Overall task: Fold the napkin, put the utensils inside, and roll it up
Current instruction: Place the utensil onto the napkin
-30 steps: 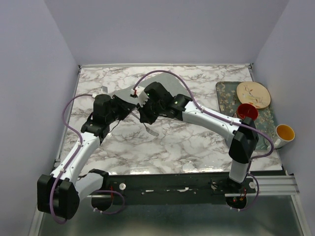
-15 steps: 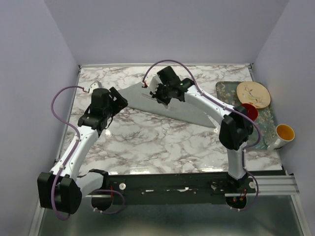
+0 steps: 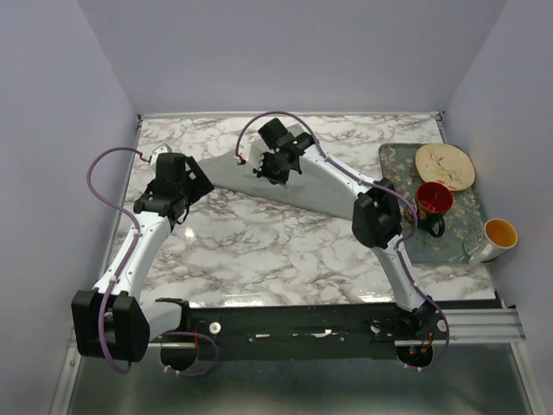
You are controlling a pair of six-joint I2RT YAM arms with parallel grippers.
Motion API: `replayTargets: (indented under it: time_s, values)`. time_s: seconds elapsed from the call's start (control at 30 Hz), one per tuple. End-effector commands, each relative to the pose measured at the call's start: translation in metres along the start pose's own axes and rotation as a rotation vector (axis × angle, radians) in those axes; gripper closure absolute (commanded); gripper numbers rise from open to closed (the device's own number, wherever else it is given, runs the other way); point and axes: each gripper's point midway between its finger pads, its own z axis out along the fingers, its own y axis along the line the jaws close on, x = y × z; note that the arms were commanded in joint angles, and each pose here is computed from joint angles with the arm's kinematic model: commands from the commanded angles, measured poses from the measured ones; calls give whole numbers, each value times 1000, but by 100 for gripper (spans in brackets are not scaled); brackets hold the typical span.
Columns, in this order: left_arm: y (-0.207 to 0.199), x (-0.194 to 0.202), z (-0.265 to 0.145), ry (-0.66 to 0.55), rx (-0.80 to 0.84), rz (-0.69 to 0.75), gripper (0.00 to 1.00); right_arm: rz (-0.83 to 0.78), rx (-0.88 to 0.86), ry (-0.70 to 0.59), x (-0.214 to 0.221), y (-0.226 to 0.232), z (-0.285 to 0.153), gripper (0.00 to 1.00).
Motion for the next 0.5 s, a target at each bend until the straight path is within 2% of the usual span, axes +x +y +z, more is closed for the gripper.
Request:
replayTargets:
  time_s: [0.0,0.23,0.47]
  values:
    - [-1,4,0,16,19,17,2,-19,-51,71,17,10,6,99]
    - [-4,7,3,31,37,25,2,18,-91,92,30,14,10,99]
    - [-8,10,6,47,52,16,2,46,-105,67,25,14,22,100]
